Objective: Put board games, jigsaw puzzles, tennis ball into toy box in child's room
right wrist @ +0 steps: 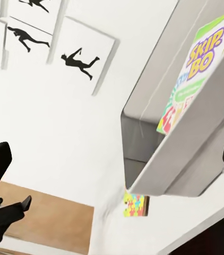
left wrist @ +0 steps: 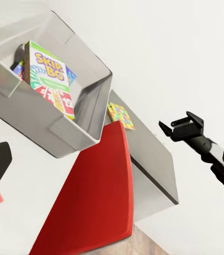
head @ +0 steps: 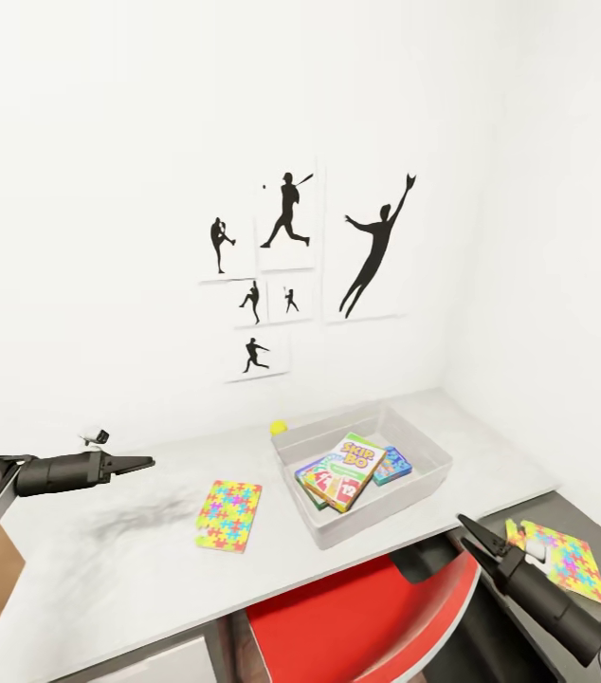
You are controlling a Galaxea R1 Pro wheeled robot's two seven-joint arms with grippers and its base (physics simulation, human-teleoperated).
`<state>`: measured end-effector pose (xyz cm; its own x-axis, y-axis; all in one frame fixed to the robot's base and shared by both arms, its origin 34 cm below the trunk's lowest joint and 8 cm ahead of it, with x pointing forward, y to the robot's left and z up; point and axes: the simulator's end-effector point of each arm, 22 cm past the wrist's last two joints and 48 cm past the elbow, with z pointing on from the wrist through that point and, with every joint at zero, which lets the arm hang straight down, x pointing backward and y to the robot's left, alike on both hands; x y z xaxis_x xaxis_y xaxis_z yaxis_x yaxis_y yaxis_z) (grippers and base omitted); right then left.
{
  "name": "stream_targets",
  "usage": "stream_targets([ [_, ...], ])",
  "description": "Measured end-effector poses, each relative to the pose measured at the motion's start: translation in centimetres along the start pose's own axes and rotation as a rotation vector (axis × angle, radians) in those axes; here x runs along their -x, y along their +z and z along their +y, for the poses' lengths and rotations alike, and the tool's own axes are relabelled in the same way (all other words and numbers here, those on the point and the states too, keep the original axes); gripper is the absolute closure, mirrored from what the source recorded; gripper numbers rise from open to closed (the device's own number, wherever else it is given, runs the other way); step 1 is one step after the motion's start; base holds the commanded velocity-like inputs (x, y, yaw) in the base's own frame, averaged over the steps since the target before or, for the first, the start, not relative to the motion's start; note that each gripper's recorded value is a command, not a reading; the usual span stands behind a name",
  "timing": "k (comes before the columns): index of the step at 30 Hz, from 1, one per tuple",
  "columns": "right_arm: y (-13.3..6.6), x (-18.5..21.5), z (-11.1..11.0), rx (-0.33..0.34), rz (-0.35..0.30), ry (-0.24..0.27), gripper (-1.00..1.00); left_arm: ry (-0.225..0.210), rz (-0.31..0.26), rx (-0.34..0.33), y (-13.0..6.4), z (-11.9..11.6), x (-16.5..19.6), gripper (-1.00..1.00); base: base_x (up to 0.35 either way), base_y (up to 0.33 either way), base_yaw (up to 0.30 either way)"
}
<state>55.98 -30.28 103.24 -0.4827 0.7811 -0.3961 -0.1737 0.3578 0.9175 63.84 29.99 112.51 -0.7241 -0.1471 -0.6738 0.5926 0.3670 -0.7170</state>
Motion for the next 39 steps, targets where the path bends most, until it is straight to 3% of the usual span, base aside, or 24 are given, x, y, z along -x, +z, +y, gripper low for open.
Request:
stream_targets([
  [4,-0.03,-0.38,-0.58,-0.007,0.004,0.018,-1.00,0.001,0.000,0.000,0.00,0.00,0.00,-1.00,0.000,0.062,0.000],
  [39,0.04,-0.51,-0.63,-0.010,0.005,0.019,-1.00,0.002,0.000,0.000,0.00,-0.01,0.01,-1.00,0.000,0.082,0.000],
])
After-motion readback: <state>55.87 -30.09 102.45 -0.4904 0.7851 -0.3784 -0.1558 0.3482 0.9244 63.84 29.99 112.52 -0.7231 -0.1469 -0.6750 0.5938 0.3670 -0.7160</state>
